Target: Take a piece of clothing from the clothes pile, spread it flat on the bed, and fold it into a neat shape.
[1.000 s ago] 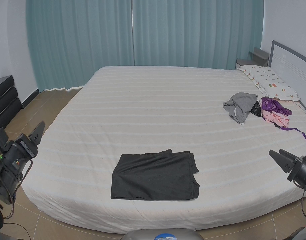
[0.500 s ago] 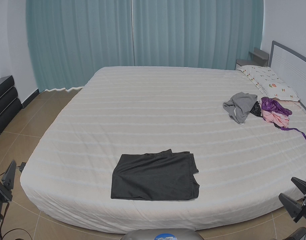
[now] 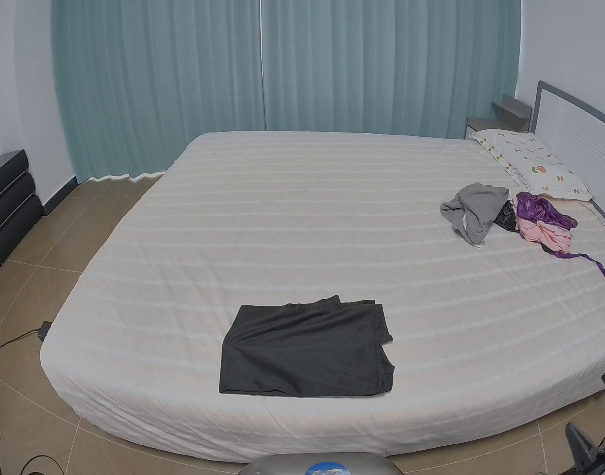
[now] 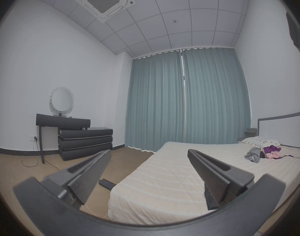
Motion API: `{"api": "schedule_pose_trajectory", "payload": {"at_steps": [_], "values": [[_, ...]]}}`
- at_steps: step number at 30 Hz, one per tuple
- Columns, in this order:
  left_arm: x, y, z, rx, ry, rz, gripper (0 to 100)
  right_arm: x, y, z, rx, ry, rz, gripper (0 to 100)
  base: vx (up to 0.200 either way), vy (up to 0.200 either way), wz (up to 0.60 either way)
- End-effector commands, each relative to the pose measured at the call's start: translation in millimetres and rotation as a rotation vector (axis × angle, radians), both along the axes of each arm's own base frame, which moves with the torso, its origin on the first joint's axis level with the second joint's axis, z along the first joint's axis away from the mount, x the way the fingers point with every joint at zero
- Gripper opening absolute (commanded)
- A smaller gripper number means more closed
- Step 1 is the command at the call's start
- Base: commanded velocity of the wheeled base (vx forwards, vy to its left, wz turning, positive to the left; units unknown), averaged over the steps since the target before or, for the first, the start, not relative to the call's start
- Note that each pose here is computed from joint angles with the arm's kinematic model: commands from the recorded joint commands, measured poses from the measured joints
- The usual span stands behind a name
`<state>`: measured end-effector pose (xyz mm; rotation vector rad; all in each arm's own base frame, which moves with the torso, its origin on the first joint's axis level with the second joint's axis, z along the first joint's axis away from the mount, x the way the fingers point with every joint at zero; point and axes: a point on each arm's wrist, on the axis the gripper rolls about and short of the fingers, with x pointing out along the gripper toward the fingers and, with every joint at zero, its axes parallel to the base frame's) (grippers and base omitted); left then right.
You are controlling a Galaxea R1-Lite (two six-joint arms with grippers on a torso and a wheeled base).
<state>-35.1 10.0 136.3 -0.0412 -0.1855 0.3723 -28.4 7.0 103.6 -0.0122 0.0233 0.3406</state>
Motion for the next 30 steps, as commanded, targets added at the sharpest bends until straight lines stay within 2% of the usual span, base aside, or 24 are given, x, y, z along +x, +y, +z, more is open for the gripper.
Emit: {"api": "schedule_pose_trajectory", "payload": {"at_steps": [1, 4, 6, 8, 10, 13, 18, 21, 24, 26, 30], "values": [[-2.6, -1.8, -14.6, 0.036, -0.023, -0.005, 100, 0.5, -2.3, -3.9, -0.088, -0.227, -0.142, 100, 0.000, 0.000, 0.00], [3.7, -3.7, -23.4, 0.051, -0.055, -0.090, 100, 2.8, -4.3, -5.1, -0.089, -0.278, -0.230, 100, 0.000, 0.000, 0.00], [8.4, -4.2, -32.6, 0.070, -0.068, -0.109, 100, 2.6, -5.1, -3.9, -0.081, -0.287, -0.268, 100, 0.000, 0.000, 0.00], [8.4, -4.3, -32.2, 0.058, -0.078, -0.117, 100, 2.8, -5.5, -4.5, -0.080, -0.280, -0.286, 100, 0.000, 0.000, 0.00], [8.8, -4.4, -33.6, 0.038, -0.071, -0.123, 100, 3.8, -5.7, -9.5, -0.083, -0.229, -0.291, 100, 0.000, 0.000, 0.00], [10.6, -4.6, -41.5, 0.006, 0.000, -0.140, 100, 5.3, -6.2, -20.6, -0.093, -0.118, -0.309, 100, 0.000, 0.000, 0.00], [12.3, -5.4, -53.9, -0.027, 0.114, -0.181, 100, 5.2, -6.1, -20.1, -0.069, -0.119, -0.307, 100, 0.000, 0.000, 0.00], [12.5, -6.5, -54.2, -0.030, 0.115, -0.229, 100, 5.3, -6.6, -20.3, -0.059, -0.114, -0.330, 100, 0.000, 0.000, 0.00], [12.7, -7.7, -54.5, -0.016, 0.122, -0.284, 100, 5.3, -9.0, -20.4, -0.084, -0.110, -0.434, 100, 0.000, 0.000, 0.00], [12.7, -8.7, -54.5, 0.021, 0.129, -0.325, 100, 5.1, -9.8, -20.8, -0.094, -0.108, -0.471, 100, 0.000, 0.000, 0.00], [12.8, -9.3, -55.1, 0.060, 0.143, -0.347, 100, 5.2, -9.6, -20.8, -0.098, -0.104, -0.463, 100, 0.000, 0.000, 0.00]]}}
